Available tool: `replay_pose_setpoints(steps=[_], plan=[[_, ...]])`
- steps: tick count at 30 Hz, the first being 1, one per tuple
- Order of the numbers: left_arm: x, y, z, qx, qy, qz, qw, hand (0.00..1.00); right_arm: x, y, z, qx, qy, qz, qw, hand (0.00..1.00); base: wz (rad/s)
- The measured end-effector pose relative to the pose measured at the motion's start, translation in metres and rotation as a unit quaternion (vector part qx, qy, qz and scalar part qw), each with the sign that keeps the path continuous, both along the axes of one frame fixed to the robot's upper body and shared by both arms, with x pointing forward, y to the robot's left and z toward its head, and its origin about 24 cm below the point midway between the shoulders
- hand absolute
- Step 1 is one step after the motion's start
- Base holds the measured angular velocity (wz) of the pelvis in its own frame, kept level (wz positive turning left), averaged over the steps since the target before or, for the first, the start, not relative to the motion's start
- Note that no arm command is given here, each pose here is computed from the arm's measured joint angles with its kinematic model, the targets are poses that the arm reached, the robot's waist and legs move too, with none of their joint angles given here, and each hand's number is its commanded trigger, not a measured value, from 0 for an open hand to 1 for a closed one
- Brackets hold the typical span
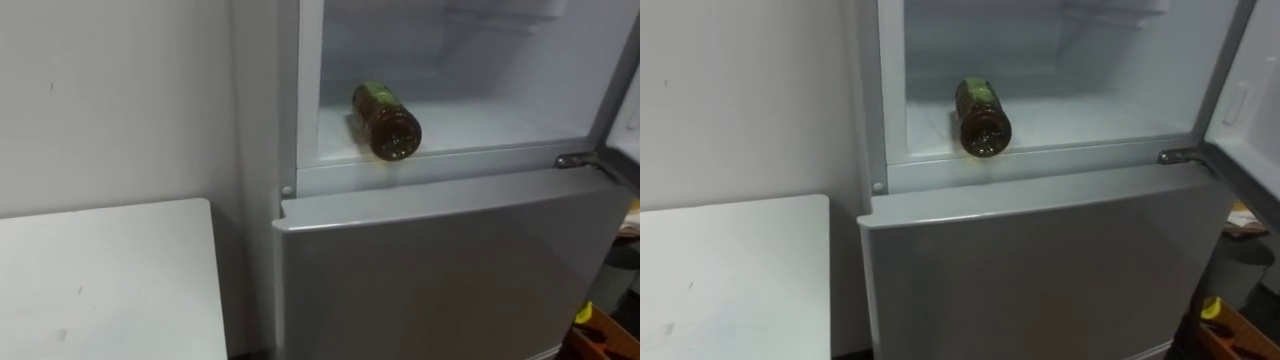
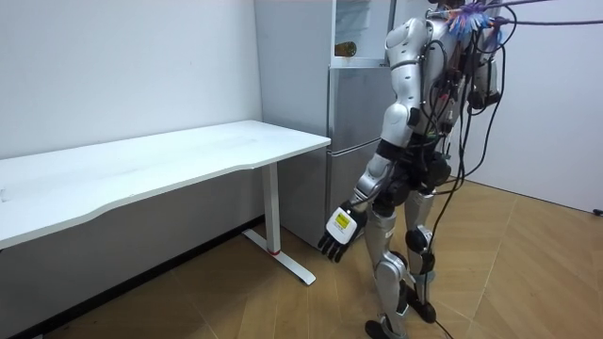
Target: Put the bottle in the upper fridge
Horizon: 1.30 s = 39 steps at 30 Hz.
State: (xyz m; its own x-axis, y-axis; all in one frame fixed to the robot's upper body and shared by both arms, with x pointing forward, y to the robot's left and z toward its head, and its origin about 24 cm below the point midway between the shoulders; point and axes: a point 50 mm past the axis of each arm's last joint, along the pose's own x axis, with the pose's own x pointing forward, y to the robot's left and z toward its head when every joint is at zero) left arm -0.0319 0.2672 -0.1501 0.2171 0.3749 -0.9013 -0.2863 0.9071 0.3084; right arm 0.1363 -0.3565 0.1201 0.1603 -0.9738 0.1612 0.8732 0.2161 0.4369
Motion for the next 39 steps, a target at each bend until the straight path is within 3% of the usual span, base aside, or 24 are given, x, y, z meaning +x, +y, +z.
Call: replay_pose_setpoints(steps=[9, 17, 39], plan=[[-0.002, -0.001, -0.001, -0.004, 0.006, 0.0, 1.0, 0.0, 0.004, 0.006, 0.013, -0.055, 0.003, -0.01, 0.998, 0.0, -0.01], [-0.001, -0.002, -0.003, -0.015, 0.012, 0.004, 1.0, 0.0, 0.009, 0.02, 0.024, -0.149, 0.038, -0.008, 0.988, 0.0, -0.03], [-0.003, -0.003, -0.005, -0.029, 0.028, -0.006, 0.999, 0.0, 0.013, 0.025, 0.025, -0.195, 0.076, 0.005, 0.978, 0.0, 0.0]])
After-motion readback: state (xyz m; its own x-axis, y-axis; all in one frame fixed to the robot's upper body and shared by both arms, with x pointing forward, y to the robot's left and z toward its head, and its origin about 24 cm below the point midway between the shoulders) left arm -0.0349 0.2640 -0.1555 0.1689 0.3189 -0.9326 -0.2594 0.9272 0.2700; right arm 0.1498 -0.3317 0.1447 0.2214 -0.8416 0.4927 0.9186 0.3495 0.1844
